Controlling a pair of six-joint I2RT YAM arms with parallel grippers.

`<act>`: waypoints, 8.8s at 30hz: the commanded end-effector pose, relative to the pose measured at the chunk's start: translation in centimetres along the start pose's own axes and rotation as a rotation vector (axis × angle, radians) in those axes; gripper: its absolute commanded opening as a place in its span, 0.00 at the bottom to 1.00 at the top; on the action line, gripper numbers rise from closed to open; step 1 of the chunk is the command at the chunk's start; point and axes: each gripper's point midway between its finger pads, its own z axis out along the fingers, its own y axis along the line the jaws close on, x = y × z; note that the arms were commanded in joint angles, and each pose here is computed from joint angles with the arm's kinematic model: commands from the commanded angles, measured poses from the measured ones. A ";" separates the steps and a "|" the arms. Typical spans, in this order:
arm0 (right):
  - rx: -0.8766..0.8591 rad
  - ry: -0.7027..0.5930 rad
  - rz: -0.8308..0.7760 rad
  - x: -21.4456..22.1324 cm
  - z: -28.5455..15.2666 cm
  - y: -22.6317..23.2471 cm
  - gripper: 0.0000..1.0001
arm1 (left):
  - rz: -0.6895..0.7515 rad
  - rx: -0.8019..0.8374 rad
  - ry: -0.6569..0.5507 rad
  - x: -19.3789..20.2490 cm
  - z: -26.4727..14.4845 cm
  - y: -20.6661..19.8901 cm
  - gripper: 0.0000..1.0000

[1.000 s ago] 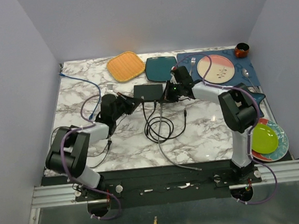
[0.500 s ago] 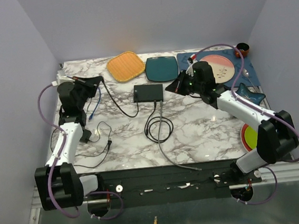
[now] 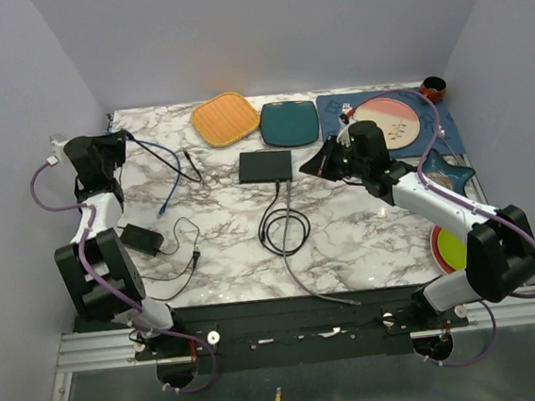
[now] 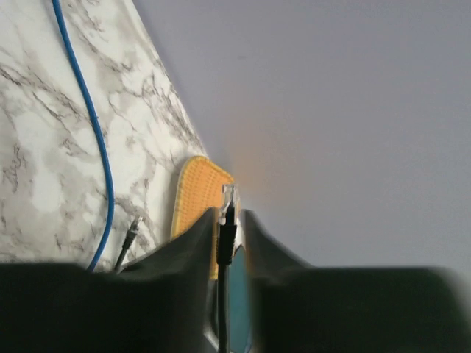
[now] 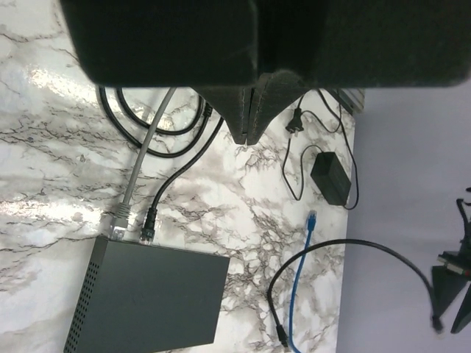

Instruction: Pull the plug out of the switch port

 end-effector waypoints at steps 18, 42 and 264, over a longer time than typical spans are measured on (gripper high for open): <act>0.039 0.092 -0.030 -1.4 6.8 -0.8 0.04 | 0.186 0.002 0.326 14.5 -7.0 -2.2 0.99; 0.115 0.205 0.085 -2.6 13.6 -7.0 0.03 | 0.147 0.004 0.805 37.3 -11.0 7.0 0.76; 0.230 0.469 0.010 11.6 11.3 -8.4 0.03 | 0.034 -0.156 0.915 40.5 -14.7 16.7 0.00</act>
